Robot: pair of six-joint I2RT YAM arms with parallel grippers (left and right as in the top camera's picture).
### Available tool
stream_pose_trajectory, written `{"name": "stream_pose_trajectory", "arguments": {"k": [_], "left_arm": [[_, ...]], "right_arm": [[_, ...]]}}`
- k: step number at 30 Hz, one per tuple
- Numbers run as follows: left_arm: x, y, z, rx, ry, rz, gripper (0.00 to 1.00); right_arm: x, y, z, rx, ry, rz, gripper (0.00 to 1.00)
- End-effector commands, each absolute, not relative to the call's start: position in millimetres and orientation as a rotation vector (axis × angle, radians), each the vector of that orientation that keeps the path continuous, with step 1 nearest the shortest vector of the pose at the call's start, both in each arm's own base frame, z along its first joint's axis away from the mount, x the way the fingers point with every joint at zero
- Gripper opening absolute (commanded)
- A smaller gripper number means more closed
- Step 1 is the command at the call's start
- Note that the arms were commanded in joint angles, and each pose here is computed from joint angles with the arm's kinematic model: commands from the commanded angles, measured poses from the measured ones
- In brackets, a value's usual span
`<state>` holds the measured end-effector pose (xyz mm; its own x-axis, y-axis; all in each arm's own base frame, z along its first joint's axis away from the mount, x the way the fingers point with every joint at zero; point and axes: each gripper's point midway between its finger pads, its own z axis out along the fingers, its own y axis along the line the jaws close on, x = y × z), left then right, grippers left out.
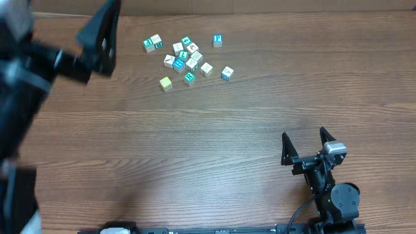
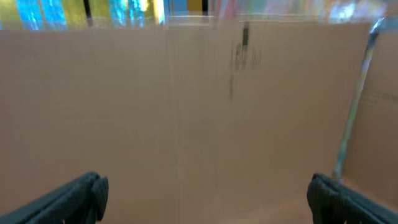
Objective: Form a horizontal line
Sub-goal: 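Raise the left arm and move the left gripper over the block cluster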
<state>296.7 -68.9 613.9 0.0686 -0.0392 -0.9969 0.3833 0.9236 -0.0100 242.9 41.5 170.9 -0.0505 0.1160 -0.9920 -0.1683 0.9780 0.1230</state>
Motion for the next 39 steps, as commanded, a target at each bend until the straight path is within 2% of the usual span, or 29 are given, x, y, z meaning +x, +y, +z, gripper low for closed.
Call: {"name": "stream_pose_trajectory", "arguments": {"k": [1,9,12,22,27,30,31,33,35,39], "left_arm": [[339.0,-72.5,585.5,0.301,1.604,-0.351,1.0],[422.3,-72.5,462.7,0.238,2.01,-0.415,0.99],[440.1,-71.5,434.5,0.221,2.088,-0.42,1.0],[459.2,-72.0,365.1,0.185,2.303,-0.456,1.0],[461.4,-72.0,351.5,0.177,2.346,-0.463,0.98],[461.4,-71.9,351.2,0.176,2.347,-0.463,0.46],[461.4,-71.8,351.2,0.175,2.347,-0.461,0.33],[462.4,-67.8,349.9,0.163,2.352,-0.433,0.15],[462.6,-62.8,347.6,0.147,2.363,-0.397,0.09],[461.0,-53.8,339.8,0.118,2.399,-0.336,0.04]], "right_arm": [[242.9,41.8,169.5,-0.038,1.6,0.239,1.0],[242.9,41.8,169.5,-0.038,1.6,0.239,1.0],[242.9,41.7,169.5,-0.037,1.6,0.239,1.0],[242.9,41.8,169.5,-0.038,1.6,0.239,1.0],[242.9,41.7,169.5,-0.037,1.6,0.239,1.0],[242.9,41.8,169.5,-0.038,1.6,0.239,1.0],[242.9,41.8,169.5,-0.038,1.6,0.239,1.0],[242.9,41.8,169.5,-0.038,1.6,0.239,1.0],[242.9,41.7,169.5,-0.037,1.6,0.239,1.0],[242.9,41.8,169.5,-0.038,1.6,0.239,1.0]]}}
